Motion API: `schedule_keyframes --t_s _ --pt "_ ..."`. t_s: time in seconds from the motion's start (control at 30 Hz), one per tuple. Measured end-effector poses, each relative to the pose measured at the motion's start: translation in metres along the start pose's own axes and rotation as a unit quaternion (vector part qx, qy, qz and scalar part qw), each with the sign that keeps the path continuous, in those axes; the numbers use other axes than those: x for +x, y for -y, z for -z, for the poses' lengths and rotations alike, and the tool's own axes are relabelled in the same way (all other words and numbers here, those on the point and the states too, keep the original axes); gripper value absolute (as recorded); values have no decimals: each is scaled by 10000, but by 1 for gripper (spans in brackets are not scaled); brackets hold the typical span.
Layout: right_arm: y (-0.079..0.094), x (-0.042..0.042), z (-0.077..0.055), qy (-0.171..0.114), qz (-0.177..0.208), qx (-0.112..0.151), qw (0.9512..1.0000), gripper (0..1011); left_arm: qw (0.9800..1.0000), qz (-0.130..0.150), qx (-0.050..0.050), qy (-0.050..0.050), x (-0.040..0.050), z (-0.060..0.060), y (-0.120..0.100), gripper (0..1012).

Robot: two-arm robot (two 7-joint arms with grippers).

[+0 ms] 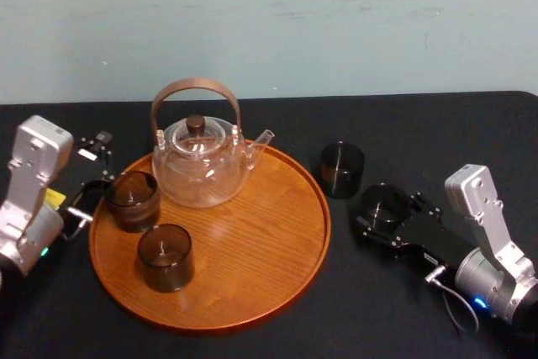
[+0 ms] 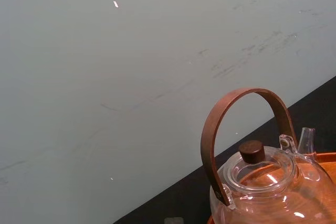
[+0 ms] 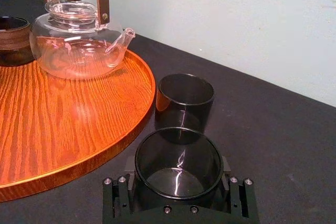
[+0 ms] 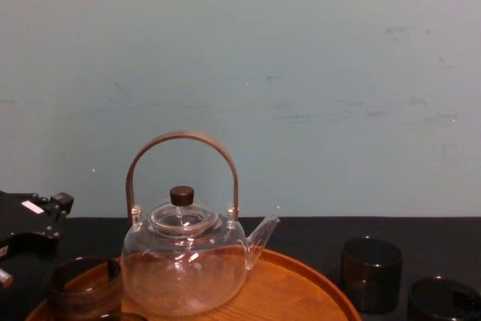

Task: Pick up the glass from the table and place it on the tray.

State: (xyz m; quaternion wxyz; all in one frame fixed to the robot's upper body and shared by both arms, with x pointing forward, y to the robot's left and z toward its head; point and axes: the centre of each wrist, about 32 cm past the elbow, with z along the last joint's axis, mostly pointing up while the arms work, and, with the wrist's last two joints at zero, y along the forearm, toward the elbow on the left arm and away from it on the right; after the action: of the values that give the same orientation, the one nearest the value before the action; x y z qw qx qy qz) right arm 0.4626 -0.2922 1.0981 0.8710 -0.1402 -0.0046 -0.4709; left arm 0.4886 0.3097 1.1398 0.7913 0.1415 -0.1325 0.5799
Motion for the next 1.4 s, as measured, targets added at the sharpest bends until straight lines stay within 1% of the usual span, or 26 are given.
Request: schedule_keyframes --t_s 1.4 --pt "0 0 0 0 0 0 10000 914 10000 0 0 0 0 0 0 0"
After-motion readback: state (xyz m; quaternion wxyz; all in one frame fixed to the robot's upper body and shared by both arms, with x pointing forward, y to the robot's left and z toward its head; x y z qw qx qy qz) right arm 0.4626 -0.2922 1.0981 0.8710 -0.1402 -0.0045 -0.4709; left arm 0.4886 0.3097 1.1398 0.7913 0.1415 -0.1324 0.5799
